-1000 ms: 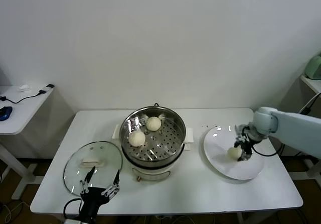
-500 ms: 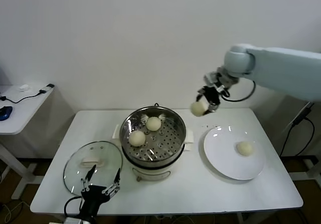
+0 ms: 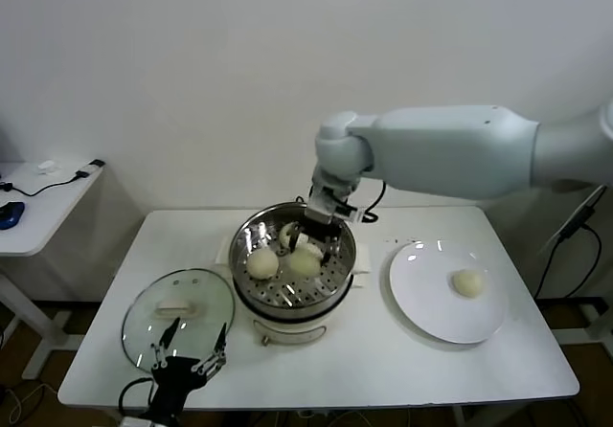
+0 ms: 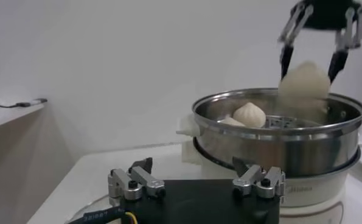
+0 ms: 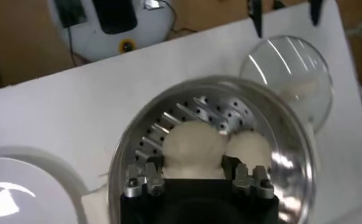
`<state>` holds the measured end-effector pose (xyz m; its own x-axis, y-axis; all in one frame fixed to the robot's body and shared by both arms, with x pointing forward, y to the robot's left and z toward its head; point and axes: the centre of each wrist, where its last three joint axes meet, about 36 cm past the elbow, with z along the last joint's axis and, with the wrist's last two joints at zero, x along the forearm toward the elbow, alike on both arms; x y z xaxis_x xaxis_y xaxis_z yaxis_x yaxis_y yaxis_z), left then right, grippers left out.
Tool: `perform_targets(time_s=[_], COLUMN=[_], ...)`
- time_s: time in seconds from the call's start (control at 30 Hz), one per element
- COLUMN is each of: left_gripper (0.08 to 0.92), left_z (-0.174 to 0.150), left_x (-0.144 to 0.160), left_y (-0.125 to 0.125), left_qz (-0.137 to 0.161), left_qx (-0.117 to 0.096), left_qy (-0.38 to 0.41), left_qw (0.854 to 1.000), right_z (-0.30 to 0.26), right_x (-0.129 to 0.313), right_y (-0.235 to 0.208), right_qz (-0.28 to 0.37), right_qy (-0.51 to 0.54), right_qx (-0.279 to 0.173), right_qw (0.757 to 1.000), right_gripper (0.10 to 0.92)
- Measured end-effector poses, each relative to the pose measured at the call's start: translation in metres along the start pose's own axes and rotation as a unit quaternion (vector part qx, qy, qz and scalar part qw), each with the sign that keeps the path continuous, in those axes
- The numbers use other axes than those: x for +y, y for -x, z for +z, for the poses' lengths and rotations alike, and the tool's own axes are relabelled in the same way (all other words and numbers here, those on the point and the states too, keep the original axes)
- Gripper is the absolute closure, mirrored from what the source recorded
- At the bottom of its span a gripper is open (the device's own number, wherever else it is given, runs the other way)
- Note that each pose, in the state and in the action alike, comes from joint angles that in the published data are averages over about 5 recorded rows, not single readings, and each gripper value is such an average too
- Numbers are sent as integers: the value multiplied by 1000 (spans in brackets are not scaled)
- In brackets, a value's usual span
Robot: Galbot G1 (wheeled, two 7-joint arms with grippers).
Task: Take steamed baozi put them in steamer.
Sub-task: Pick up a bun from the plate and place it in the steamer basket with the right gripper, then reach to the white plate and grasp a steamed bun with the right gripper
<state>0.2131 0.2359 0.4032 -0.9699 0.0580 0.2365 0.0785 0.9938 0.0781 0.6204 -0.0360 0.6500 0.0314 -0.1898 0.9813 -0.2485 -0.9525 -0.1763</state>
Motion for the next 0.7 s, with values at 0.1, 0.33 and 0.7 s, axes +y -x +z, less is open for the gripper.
perform_targets(time_s=[0.1, 0.33, 0.7], left_gripper=[177, 177, 177], left_z=[1, 1, 1], left_x=[0, -1, -1], left_y=[-1, -1, -1], left_qz=[0, 0, -1], left_qx=[1, 2, 0], left_qy=[0, 1, 2], left_qw=[1000, 1000, 1000], right_z=[-2, -2, 2], right_x=[-5, -13, -16], right_y=[20, 56, 59], right_qz=[-5, -8, 8], right_qy=[-27, -65, -83], right_qx=[-8, -16, -20], right_qw=[1000, 998, 996], right_gripper=[377, 357, 201])
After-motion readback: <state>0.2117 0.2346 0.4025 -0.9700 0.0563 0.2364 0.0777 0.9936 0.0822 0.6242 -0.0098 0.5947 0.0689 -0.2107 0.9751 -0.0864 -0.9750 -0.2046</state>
